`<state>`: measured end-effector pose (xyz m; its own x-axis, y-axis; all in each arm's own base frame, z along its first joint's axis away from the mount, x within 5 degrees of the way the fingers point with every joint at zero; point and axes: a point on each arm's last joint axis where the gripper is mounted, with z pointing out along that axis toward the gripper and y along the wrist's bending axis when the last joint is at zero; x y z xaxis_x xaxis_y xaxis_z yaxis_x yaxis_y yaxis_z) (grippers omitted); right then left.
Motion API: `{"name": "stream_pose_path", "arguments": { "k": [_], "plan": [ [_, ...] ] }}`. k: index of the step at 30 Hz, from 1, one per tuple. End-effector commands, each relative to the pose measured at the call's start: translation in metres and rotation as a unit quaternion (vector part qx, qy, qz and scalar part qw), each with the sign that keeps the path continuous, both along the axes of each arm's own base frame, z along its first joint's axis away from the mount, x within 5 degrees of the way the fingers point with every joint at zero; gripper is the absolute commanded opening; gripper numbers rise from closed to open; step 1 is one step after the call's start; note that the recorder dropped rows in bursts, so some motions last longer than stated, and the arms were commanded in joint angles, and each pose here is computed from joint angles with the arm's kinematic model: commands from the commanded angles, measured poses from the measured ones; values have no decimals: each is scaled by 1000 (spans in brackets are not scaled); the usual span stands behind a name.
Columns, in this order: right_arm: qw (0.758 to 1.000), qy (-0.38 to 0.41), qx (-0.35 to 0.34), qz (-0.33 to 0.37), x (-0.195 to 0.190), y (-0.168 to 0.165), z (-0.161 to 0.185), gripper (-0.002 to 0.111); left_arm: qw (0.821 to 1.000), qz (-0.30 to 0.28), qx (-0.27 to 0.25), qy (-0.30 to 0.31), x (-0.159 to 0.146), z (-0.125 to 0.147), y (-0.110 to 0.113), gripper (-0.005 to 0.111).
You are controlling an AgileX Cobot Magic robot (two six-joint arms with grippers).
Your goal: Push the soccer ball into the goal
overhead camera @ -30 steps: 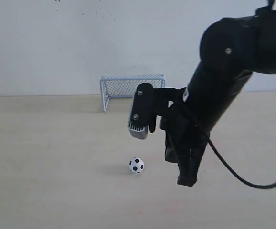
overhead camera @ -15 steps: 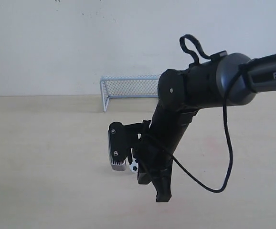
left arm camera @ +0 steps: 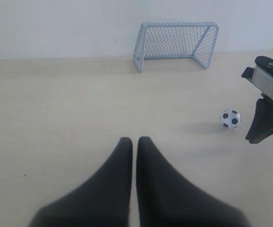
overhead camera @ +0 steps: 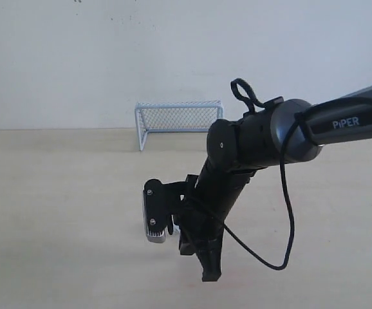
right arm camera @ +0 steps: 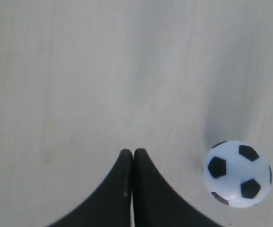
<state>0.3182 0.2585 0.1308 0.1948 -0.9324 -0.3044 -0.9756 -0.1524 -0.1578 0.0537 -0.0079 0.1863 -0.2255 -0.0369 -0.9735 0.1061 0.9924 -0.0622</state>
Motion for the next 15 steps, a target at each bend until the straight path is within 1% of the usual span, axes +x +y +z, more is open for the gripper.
{"name": "stream_pose_path", "arguments": {
  "k": [1,2,3,4,6,9,15],
  "plan": [
    [975,-218,49,-13,38,9,9,0,1000,0,2,0,0,-1,0,4],
    [940,-305,133,-76,51,14,34,0,1000,0,2,0,0,-1,0,4],
    [900,-370,201,-110,57,16,65,0,1000,0,2,0,0,-1,0,4],
    [897,-375,206,-109,55,14,78,0,1000,0,2,0,0,-1,0,4],
    [916,-340,184,-105,49,11,79,0,1000,0,2,0,0,-1,0,4],
    [958,-258,112,-62,34,6,68,0,1000,0,2,0,0,-1,0,4],
    [984,-160,59,-58,19,-1,57,0,1000,0,2,0,0,-1,0,4]
  ]
}}
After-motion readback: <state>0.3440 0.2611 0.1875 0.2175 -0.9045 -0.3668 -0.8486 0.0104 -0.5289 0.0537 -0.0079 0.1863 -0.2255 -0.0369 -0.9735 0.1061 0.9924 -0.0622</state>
